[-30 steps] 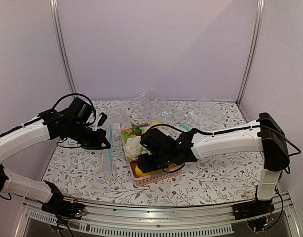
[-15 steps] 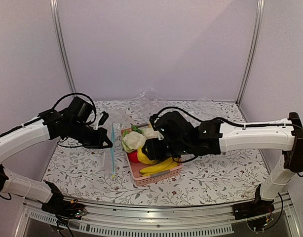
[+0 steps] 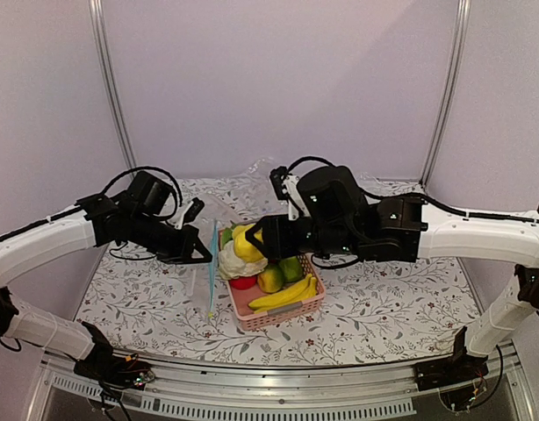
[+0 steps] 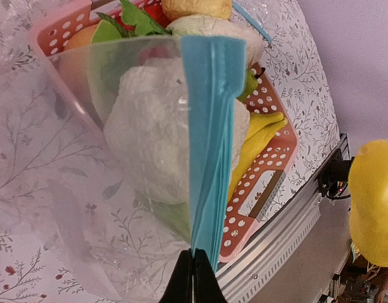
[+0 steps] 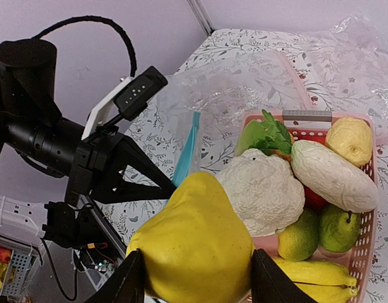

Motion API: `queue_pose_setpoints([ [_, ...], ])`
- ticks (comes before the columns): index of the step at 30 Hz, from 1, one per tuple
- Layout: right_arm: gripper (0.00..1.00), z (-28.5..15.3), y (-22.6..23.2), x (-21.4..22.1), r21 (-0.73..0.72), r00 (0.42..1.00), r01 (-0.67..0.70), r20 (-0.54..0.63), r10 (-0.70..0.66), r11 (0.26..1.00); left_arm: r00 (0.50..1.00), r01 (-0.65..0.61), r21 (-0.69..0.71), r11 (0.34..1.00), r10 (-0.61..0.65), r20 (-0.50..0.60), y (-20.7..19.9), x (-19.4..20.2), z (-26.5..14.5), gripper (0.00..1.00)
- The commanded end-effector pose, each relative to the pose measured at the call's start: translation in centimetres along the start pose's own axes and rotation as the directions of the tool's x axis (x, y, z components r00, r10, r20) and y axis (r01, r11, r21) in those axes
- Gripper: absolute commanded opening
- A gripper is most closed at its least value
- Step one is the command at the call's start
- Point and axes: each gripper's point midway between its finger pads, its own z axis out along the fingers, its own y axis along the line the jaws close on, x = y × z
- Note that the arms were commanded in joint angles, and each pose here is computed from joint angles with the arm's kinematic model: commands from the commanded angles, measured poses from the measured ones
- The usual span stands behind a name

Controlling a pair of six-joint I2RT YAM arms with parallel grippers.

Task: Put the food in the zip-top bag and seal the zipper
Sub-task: Place the fake fruit in the zipper food storage bag.

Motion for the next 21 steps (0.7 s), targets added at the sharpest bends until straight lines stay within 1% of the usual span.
queue_pose_setpoints([
  [1,0.48,-0.6,4.1,-2.8,-0.153,0.997,0.001,0.072,0.01,0.988,1.0,-0.02,0.079,0.997,0.02,0.009,-1.8,-0.6,0.4,0.0],
  [6,0.48,0.9,5.9,-2.6,-0.223,0.998,0.009,0.061,0.005,0.975,1.0,-0.022,0.127,0.992,0.021,0.007,-2.7,-0.7,0.4,0.0],
  [9,0.48,1.9,6.1,-2.3,-0.231,0.998,0.012,0.063,0.002,0.973,1.0,-0.021,0.145,0.989,0.021,0.004,-2.9,-0.7,0.5,0.0],
  [16,0.48,3.6,4.2,-1.2,-0.148,0.998,-0.013,0.061,0.022,0.989,0.999,-0.018,0.173,0.985,0.012,0.039,-3.4,-0.9,-0.2,0.0],
  [21,0.47,3.9,3.0,-0.5,-0.11,0.998,-0.031,0.058,0.038,0.993,0.999,-0.014,0.182,0.983,0.004,0.051,-3.5,-1.0,-0.5,0.0],
])
